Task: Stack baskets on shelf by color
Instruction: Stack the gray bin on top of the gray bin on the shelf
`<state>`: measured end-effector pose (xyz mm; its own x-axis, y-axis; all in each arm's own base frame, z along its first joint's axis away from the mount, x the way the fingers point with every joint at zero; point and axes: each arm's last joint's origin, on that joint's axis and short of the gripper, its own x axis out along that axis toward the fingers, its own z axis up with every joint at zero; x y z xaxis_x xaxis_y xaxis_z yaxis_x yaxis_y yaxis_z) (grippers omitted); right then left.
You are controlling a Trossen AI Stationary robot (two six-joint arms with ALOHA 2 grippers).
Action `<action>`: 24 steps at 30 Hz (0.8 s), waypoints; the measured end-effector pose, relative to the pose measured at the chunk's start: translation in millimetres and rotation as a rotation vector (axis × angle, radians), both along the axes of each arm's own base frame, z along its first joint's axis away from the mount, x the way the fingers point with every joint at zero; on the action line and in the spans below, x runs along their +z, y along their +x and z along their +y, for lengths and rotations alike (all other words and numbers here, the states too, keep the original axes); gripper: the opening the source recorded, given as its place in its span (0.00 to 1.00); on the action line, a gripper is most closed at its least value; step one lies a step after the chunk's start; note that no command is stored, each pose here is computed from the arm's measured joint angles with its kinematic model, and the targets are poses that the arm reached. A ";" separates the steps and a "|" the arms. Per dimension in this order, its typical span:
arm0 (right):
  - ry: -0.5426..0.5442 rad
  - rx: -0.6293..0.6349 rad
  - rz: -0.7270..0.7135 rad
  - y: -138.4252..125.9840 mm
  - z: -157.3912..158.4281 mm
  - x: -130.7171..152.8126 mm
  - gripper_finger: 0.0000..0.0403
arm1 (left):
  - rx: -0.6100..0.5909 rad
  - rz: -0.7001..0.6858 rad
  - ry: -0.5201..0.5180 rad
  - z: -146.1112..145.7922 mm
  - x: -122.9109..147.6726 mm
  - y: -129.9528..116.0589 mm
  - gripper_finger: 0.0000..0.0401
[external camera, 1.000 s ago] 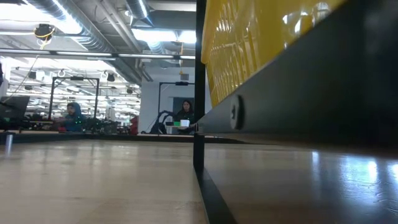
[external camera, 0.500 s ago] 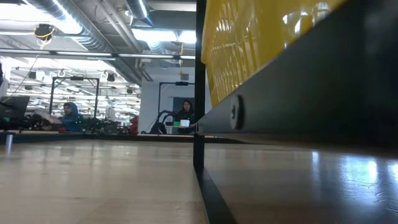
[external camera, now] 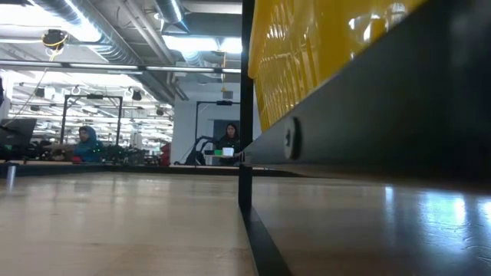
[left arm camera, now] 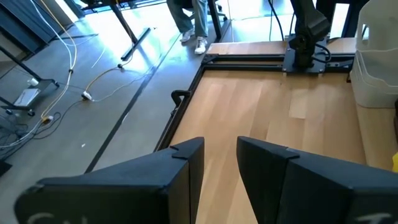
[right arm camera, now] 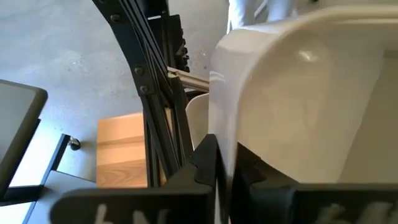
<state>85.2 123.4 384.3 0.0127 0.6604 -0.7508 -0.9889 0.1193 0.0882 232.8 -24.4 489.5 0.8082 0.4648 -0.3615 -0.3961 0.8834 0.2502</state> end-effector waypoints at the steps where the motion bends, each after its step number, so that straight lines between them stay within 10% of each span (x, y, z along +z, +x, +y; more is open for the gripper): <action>1: 0.004 0.004 0.004 -0.2 0.1 0.1 0.04 | 0.000 0.000 0.000 0.0 0.0 0.0 0.22; 24: 0.050 0.122 -0.080 6.0 9.3 0.4 0.04 | 0.000 0.001 0.001 0.0 0.0 0.0 0.22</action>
<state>91.2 132.6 384.6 -0.0117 0.6973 -0.7167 -0.9999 -0.0051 0.0113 232.7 -24.4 489.5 0.8081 0.4649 -0.3618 -0.3959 0.8833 0.2510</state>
